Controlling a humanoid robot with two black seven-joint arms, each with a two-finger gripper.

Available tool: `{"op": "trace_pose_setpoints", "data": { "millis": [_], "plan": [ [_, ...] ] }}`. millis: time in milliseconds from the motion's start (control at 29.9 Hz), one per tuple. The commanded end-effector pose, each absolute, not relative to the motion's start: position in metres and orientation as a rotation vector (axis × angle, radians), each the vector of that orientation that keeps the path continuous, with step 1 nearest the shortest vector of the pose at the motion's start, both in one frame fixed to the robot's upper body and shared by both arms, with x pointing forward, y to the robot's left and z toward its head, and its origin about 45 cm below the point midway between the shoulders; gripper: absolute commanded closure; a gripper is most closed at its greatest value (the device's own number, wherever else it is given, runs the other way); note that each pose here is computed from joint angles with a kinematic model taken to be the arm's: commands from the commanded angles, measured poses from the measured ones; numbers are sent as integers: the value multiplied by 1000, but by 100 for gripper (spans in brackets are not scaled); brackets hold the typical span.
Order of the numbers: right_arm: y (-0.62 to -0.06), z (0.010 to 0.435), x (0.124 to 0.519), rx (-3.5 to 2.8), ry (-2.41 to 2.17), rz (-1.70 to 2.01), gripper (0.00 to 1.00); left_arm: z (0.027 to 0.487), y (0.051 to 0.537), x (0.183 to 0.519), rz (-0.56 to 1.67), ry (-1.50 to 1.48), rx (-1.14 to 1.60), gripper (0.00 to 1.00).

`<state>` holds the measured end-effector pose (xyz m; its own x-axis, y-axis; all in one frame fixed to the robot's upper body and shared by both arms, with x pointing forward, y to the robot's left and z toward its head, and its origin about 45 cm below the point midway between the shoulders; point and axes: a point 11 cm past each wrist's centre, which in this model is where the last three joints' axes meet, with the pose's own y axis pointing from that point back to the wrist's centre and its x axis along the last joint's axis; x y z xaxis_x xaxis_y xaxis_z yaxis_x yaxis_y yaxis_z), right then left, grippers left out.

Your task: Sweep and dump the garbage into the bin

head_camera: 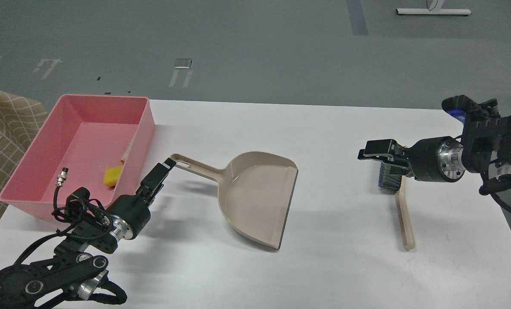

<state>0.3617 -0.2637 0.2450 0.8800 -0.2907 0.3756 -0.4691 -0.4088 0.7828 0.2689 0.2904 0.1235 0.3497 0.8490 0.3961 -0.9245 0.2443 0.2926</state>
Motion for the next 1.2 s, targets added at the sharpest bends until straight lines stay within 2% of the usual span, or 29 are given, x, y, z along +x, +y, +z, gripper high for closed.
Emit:
{"op": "trace_pose_setpoints", "data": {
  "millis": [0, 635, 1170],
  "plan": [
    [-258, 246, 363, 2032, -545, 228, 3, 127, 296, 264, 1212, -172, 531, 2],
    [-252, 253, 367, 2044, -546, 254, 3, 143, 309, 231, 1159, -167, 562, 2],
    [-241, 256, 370, 2073, -546, 265, 3, 163, 324, 232, 1139, -253, 585, 2]
  ]
}}
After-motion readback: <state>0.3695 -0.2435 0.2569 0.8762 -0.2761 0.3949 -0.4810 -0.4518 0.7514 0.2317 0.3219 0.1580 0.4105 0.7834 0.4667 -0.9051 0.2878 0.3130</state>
